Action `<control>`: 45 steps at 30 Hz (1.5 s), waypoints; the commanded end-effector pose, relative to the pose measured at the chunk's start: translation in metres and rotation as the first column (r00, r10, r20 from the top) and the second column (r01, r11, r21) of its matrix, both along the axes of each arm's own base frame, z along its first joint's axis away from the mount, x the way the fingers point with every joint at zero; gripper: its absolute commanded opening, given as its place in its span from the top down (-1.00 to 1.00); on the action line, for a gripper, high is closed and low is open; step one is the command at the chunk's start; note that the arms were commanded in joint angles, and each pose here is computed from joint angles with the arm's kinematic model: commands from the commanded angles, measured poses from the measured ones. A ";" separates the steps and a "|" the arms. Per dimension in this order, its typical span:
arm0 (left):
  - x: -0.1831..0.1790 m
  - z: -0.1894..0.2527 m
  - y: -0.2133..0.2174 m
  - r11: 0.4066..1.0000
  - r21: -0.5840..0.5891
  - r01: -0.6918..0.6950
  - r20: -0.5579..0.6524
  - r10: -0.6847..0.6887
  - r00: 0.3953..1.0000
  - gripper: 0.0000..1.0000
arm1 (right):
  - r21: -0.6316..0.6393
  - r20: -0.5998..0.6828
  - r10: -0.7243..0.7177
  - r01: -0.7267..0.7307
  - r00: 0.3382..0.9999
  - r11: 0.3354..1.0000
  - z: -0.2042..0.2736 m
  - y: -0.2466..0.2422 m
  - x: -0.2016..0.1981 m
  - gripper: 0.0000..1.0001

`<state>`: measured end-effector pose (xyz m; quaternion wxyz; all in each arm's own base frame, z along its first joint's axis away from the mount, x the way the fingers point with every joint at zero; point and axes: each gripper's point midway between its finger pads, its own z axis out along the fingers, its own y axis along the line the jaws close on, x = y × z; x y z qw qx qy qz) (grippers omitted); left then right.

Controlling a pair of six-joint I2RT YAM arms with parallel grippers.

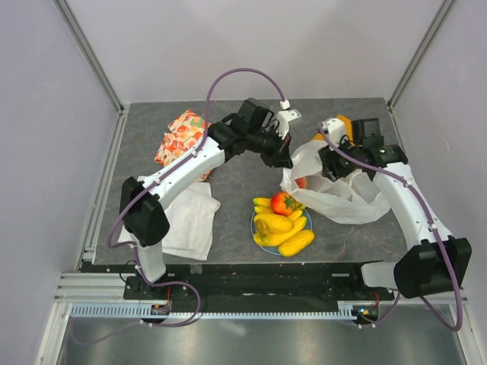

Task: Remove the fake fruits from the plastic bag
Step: Adjust the plastic bag at the center of the board, then take out the fake fruit from the plastic bag.

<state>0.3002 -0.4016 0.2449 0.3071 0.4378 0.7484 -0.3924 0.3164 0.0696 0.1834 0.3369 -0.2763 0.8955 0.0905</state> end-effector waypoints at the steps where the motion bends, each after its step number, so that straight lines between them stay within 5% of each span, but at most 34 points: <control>1: 0.013 0.012 0.009 0.999 0.019 -0.043 0.115 0.041 0.993 0.97 | 0.051 -0.040 0.164 -0.161 0.986 0.986 -0.013 0.043 0.014 -0.02; 10: 0.055 0.016 0.038 0.964 0.103 -0.245 0.287 0.208 0.935 0.97 | 0.101 -0.169 0.156 -0.140 0.973 0.985 -0.039 0.060 0.049 0.35; 13: 0.056 0.014 0.037 0.964 0.103 -0.246 0.284 0.209 0.936 0.97 | 0.142 -0.209 0.148 -0.120 0.967 0.983 -0.049 0.071 0.063 0.21; 17: 0.068 0.003 0.047 0.936 0.123 -0.329 0.248 0.292 0.924 0.97 | 0.223 -0.361 0.108 -0.027 0.926 0.975 -0.066 0.086 0.067 -0.41; 25: 0.077 -0.017 0.073 0.927 0.128 -0.352 0.103 0.341 0.934 0.97 | 0.198 -0.405 0.095 -0.014 0.909 0.980 -0.085 0.094 0.078 -0.51; 27: 0.078 -0.018 0.073 0.931 0.123 -0.344 0.091 0.335 0.938 0.97 | 0.193 -0.410 0.103 -0.024 0.906 0.981 -0.089 0.099 0.080 -0.86; 29: 0.078 -0.018 0.071 0.934 0.119 -0.336 0.085 0.327 0.941 0.97 | 0.189 -0.430 0.122 -0.043 0.895 0.981 -0.096 0.106 0.075 -0.96; 39: 0.078 -0.020 0.069 0.939 0.114 -0.325 0.078 0.318 0.945 0.97 | -0.032 -0.509 0.038 -0.062 0.860 0.998 -0.141 0.092 0.049 -0.90; 42: 0.080 -0.018 0.069 0.938 0.110 -0.328 0.083 0.321 0.944 0.97 | -0.092 -0.500 -0.002 -0.051 0.866 0.994 -0.147 0.081 0.051 -0.74; 45: 0.082 -0.017 0.069 0.937 0.108 -0.334 0.088 0.325 0.942 0.97 | -0.110 -0.497 0.017 -0.082 0.867 0.991 -0.144 0.078 0.051 -0.25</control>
